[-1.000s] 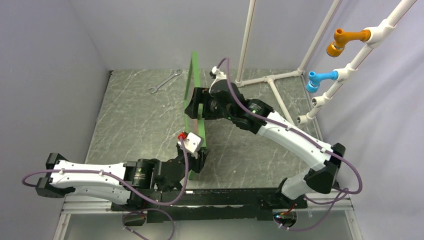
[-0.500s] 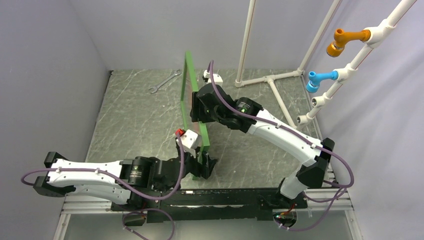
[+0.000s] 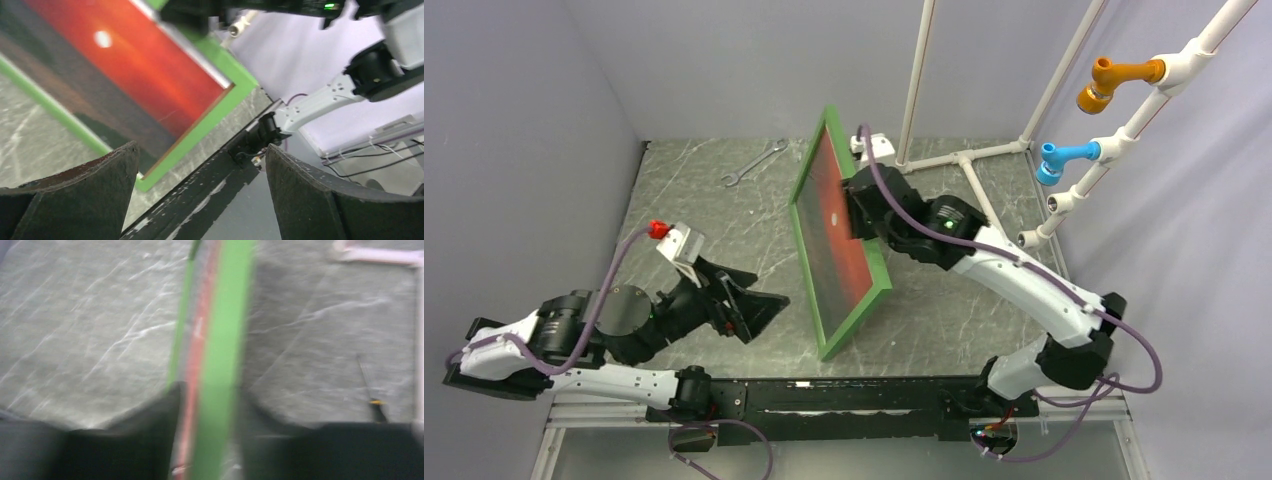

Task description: Take the photo out of the frame

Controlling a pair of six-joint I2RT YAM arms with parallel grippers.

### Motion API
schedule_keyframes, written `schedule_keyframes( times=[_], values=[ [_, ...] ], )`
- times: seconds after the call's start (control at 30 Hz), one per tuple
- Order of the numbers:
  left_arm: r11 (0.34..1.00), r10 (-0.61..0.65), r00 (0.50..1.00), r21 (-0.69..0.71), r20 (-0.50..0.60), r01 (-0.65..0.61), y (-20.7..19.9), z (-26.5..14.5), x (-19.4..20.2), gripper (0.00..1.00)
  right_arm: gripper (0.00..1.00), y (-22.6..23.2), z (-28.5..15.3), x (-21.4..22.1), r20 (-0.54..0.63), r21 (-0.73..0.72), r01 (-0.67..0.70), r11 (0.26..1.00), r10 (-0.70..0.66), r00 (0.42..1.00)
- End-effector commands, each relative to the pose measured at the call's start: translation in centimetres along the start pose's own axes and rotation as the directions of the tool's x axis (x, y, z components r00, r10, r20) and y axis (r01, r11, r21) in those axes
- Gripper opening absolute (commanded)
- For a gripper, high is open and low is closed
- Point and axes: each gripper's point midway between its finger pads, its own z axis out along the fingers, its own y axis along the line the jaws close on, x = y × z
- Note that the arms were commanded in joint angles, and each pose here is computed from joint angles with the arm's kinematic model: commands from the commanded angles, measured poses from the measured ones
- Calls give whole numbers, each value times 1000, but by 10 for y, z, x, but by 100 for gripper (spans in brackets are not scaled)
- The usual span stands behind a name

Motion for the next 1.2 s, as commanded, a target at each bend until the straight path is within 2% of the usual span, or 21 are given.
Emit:
schedule_keyframes(
  times=[0.0, 0.1, 0.17, 0.23, 0.3, 0.5, 0.57, 0.63, 0.73, 0.8, 0.9, 0.97, 1.07, 1.17],
  values=[
    [978, 94, 995, -186, -18, -96, 51, -17, 0, 98, 0, -42, -38, -32, 111, 87, 65, 994, -75, 991],
    [967, 111, 994, -232, 8, -106, 66, -23, -6, 99, 0, -44, -39, -26, 89, 74, 104, 992, -111, 990],
    [965, 107, 994, -242, 26, -98, 70, -25, -8, 99, 0, -32, -32, -17, 69, -32, 91, 995, -88, 994],
    [970, 121, 992, -215, 20, -114, 65, -20, -4, 99, 0, -43, -26, -14, 65, -33, 37, 999, -35, 997],
    [967, 121, 993, -226, 3, -118, 61, -13, 2, 99, 0, -44, -19, -14, 72, -112, -23, 993, 31, 997],
    [946, 132, 986, -285, -102, -157, 69, 25, 10, 100, 0, -36, -5, -13, 66, 15, 94, 995, -95, 993],
    [923, 82, 988, -365, -131, -125, 102, 43, 10, 97, 0, -40, -4, -14, 63, 39, 123, 992, -125, 990],
    [931, 38, 993, -356, -116, -78, 115, 57, 4, 96, 0, -39, -4, -16, 69, 31, 159, 987, -160, 985],
    [958, -40, 999, -286, -19, 33, 115, 68, -30, 98, 0, -33, -8, -22, 98, 4, 210, 978, -209, 973],
    [953, -109, 993, -278, 48, 118, 113, 67, -59, 99, 0, -25, -9, -24, 109, -17, 251, 968, -248, 963],
    [932, -231, 965, -256, 125, 257, 108, 68, -94, 99, 0, -9, -8, -23, 105, -41, 267, 963, -262, 959],
    [895, -341, 927, -250, 155, 371, 108, 72, -107, 99, 0, 2, -4, -18, 90, -28, 283, 959, -280, 956],
    [771, -543, 825, -297, 153, 563, 118, 87, -107, 98, 0, 19, -5, -12, 89, -3, 304, 953, -303, 949],
    [669, -621, 767, -401, 161, 625, 134, 94, -101, 97, 0, 34, -6, -8, 97, -4, 316, 949, -314, 944]
  ],
)
